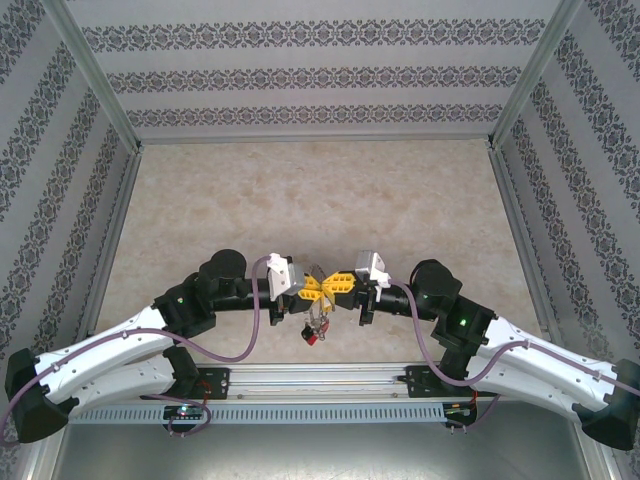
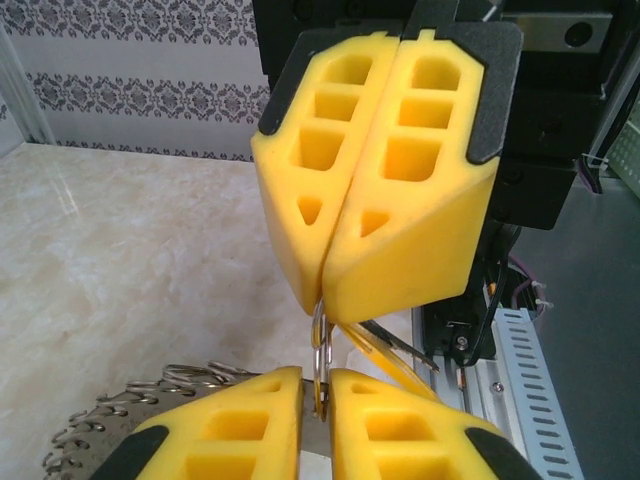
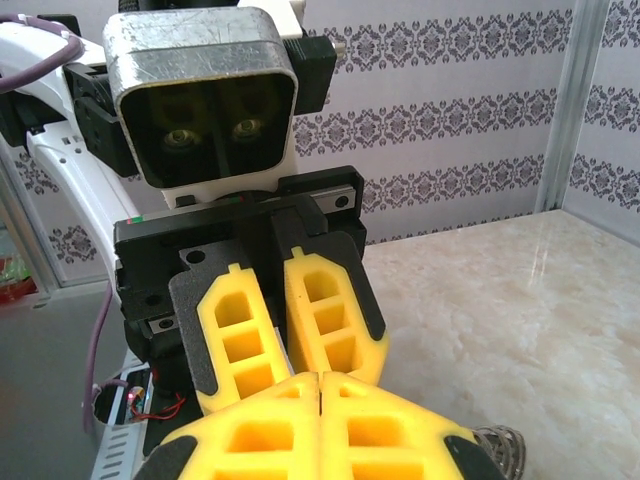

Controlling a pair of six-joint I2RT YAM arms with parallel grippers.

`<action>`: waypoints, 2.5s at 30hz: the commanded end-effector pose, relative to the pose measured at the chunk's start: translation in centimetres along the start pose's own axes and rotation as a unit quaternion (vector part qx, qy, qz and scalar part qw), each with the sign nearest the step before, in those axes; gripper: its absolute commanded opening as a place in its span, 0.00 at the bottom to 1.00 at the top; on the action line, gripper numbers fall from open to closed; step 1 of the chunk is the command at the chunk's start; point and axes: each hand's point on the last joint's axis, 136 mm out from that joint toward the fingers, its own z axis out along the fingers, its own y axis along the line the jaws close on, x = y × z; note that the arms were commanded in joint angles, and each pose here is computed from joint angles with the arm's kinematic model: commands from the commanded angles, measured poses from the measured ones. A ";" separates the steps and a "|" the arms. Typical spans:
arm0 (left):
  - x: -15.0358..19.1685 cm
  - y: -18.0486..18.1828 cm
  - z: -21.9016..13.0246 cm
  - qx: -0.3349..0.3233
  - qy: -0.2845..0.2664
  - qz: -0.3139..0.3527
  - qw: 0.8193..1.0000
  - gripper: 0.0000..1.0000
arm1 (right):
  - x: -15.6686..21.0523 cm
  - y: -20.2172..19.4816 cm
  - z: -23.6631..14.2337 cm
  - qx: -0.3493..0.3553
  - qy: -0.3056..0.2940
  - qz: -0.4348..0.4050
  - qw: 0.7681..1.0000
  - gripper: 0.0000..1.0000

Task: Put the keys on the keyring

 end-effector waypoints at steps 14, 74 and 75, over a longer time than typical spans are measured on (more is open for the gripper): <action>-0.7 0.2 -1.3 -0.037 -0.020 0.048 0.998 0.00 | -2.8 -0.4 -1.3 0.026 -0.041 0.006 0.999 0.00; -2.2 -0.1 -2.5 -0.044 -0.046 0.070 0.996 0.00 | 0.9 -1.2 -0.6 0.047 0.075 0.060 0.994 0.34; -2.2 -0.1 -2.4 -0.044 -0.046 0.069 0.996 0.00 | 1.0 -1.1 -0.5 0.044 0.077 0.060 0.994 0.34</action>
